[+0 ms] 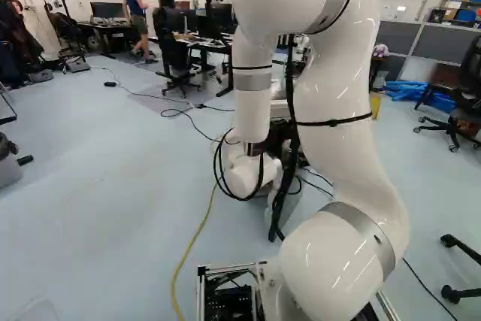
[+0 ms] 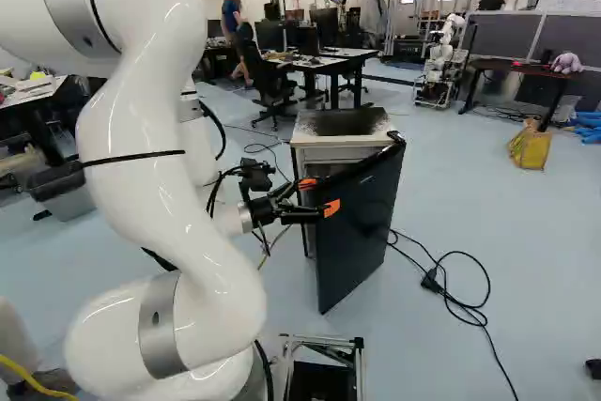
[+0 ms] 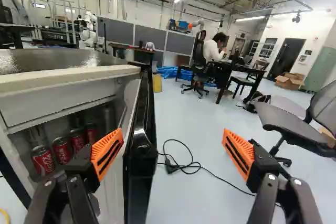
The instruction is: Grab a drink from the fridge
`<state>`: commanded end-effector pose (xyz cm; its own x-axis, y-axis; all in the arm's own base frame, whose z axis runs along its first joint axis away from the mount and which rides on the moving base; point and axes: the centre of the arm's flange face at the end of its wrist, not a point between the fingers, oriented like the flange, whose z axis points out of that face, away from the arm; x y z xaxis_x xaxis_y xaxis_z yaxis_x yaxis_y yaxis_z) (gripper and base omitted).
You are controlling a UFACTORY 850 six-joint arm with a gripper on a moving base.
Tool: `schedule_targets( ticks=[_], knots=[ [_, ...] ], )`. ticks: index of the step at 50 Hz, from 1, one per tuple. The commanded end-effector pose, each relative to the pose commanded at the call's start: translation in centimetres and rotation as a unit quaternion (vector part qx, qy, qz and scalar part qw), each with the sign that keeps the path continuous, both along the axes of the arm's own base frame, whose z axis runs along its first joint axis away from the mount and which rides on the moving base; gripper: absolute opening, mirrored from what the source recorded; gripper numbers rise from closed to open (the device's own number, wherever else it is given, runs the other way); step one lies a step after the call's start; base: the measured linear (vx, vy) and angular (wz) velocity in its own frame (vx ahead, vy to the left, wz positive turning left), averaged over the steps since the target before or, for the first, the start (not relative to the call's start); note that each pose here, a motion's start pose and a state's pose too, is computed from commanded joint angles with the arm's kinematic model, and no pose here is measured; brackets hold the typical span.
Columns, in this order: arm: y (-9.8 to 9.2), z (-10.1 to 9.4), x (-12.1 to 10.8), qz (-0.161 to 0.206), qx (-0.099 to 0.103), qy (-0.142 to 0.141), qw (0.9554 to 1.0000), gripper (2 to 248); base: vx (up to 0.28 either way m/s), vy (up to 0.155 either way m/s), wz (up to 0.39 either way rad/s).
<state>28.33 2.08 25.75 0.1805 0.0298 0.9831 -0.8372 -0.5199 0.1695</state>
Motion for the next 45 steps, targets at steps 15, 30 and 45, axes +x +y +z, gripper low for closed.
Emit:
schedule_targets(
  ticks=[15,30,45],
  knots=[
    [-1.3,-0.1,-0.3,-0.023,0.004,0.006,0.9997,247,0.000,0.000,0.000],
    [-2.7,-0.2,-0.4,-0.051,0.012,0.010,0.9986,247,0.000,0.000,0.000],
    [-4.2,-0.3,-0.5,-0.087,0.016,0.011,0.9960,247,0.000,0.000,0.000]
  ],
)
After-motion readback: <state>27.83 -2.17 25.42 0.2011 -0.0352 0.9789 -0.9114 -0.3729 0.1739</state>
